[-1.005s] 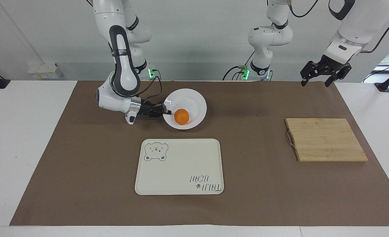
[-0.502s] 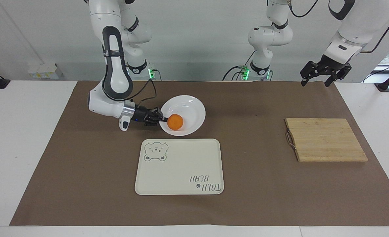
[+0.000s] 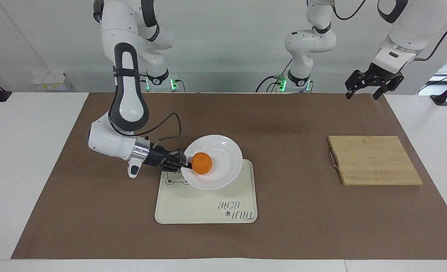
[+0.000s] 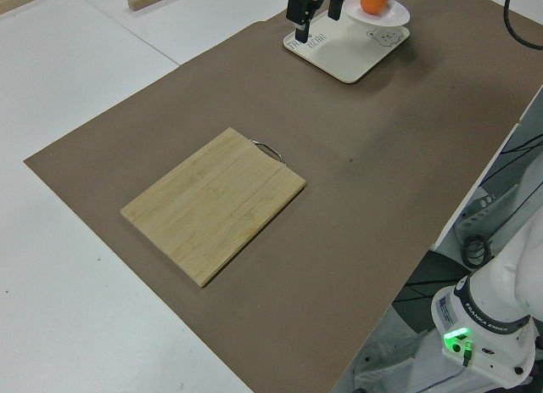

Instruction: Place orange and plate with both arms

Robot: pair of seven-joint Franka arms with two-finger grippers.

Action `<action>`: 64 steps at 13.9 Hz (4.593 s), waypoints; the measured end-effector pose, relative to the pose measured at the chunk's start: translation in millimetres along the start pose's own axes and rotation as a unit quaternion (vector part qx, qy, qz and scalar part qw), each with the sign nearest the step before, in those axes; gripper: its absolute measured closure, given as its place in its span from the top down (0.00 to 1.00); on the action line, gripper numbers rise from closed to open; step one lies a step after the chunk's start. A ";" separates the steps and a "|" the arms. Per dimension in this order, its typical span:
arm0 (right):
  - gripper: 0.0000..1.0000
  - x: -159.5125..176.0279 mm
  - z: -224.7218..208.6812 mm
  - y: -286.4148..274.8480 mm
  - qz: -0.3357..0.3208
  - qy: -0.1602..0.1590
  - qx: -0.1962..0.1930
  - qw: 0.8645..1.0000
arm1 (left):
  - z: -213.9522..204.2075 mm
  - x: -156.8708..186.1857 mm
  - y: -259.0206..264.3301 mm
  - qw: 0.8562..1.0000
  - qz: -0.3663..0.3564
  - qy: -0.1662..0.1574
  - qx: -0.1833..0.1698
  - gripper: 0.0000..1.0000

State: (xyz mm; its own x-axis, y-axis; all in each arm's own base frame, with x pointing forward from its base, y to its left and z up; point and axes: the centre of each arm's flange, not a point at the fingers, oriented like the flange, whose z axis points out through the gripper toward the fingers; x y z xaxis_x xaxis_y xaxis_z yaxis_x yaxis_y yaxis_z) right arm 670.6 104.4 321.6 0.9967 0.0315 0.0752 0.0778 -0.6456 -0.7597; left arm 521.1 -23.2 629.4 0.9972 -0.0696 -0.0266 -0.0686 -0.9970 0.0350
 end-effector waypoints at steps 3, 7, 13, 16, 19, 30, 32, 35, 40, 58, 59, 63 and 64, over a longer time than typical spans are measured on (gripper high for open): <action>0.08 21.1 25.9 6.3 -0.020 0.000 -0.043 0.999 | 0.0 0.0 0.0 1.000 0.000 0.000 0.000 1.00; 0.08 31.9 34.7 12.8 -0.039 -0.009 -0.070 0.997 | 0.0 0.0 0.0 1.000 0.000 0.000 0.000 1.00; 0.08 25.3 32.6 30.8 -0.033 -0.027 -0.085 0.995 | 0.0 0.0 0.0 1.000 0.000 0.000 0.000 1.00; 0.08 17.9 43.3 35.1 -0.027 -0.039 -0.084 0.995 | 0.0 0.0 0.0 1.000 0.000 0.000 0.000 1.00; 0.35 16.4 43.3 37.7 -0.032 -0.046 -0.096 0.994 | 0.0 0.0 0.0 1.000 0.000 0.000 0.000 1.00; 1.00 23.9 -56.3 -32.6 -0.036 -0.025 -0.265 0.963 | 0.0 0.0 0.0 1.000 0.000 0.000 0.000 1.00; 1.00 20.3 -79.5 -47.6 -0.046 -0.026 -0.310 0.949 | 0.0 0.0 0.0 1.000 0.000 0.000 0.000 1.00; 1.00 12.2 -107.5 -62.8 -0.057 -0.037 -0.350 0.934 | 0.0 0.0 0.0 1.000 0.000 0.000 0.000 1.00; 1.00 -4.7 -150.2 -76.5 -0.046 -0.056 -0.381 0.922 | 0.0 0.0 0.0 1.000 0.000 0.000 0.000 1.00; 1.00 -106.7 -250.1 -178.5 -0.032 -0.058 -0.414 0.908 | 0.0 0.0 0.0 1.000 0.000 0.000 0.000 1.00; 1.00 -112.3 -254.9 -184.0 -0.029 -0.058 -0.414 0.908 | 0.0 0.0 0.0 1.000 0.000 0.000 0.000 1.00; 1.00 -145.2 -281.3 -212.0 -0.005 -0.067 -0.412 0.909 | 0.0 0.0 0.0 1.000 0.000 0.000 0.000 1.00; 1.00 -152.0 -285.0 -216.1 0.000 -0.072 -0.412 0.909 | 0.0 0.0 0.0 1.000 0.000 0.000 0.000 1.00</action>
State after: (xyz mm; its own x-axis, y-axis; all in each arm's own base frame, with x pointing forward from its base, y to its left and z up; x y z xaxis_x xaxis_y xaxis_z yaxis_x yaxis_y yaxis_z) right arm 495.3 21.6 658.4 0.9943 0.0921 -0.0546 0.0914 -0.9957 -0.0147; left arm 521.1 -23.2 629.4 0.9972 -0.0696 -0.0266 -0.0686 -0.9970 0.0349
